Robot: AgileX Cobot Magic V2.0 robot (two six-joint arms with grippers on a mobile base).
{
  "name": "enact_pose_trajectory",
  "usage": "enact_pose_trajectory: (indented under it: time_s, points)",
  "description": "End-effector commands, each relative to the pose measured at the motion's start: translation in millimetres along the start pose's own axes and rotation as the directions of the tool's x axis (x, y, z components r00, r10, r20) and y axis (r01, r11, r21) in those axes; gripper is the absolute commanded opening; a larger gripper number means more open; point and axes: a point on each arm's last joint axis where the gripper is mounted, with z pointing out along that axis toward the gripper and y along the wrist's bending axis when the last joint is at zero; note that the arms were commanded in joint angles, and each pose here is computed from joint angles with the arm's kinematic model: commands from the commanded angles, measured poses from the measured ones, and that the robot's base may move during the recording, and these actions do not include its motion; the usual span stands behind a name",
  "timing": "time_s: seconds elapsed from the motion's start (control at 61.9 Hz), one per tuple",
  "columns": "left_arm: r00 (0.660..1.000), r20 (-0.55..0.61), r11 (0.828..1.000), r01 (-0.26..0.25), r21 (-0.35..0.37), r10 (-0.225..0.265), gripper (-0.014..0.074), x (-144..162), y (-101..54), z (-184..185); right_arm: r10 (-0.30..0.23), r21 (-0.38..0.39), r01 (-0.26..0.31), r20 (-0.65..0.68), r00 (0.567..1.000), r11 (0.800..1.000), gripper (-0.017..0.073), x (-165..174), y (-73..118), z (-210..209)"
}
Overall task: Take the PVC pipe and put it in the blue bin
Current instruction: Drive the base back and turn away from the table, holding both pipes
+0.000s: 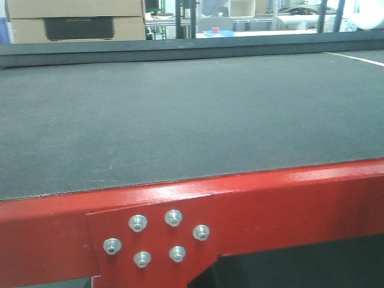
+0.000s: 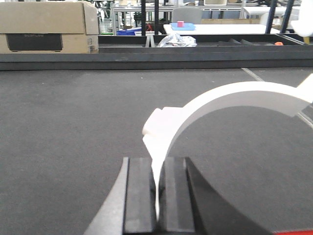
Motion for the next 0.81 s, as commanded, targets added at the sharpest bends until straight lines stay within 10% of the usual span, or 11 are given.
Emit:
enact_pose_trajectory:
  time_s: [0.0,0.792]
  points:
    - [0.999,0.028,1.000,0.015,0.004,-0.015,-0.0111,-2.8,-0.4,-1.9,-0.009,0.011,0.009,0.022,1.000,1.000,-0.0162,-1.6,-0.9,-0.3]
    - [0.999,0.028,1.000,0.015,0.004,-0.015,-0.0111,-2.8,-0.4,-1.9,-0.009,0.011,0.009,0.022,1.000,1.000,-0.0162,-1.6,-0.9,-0.3]
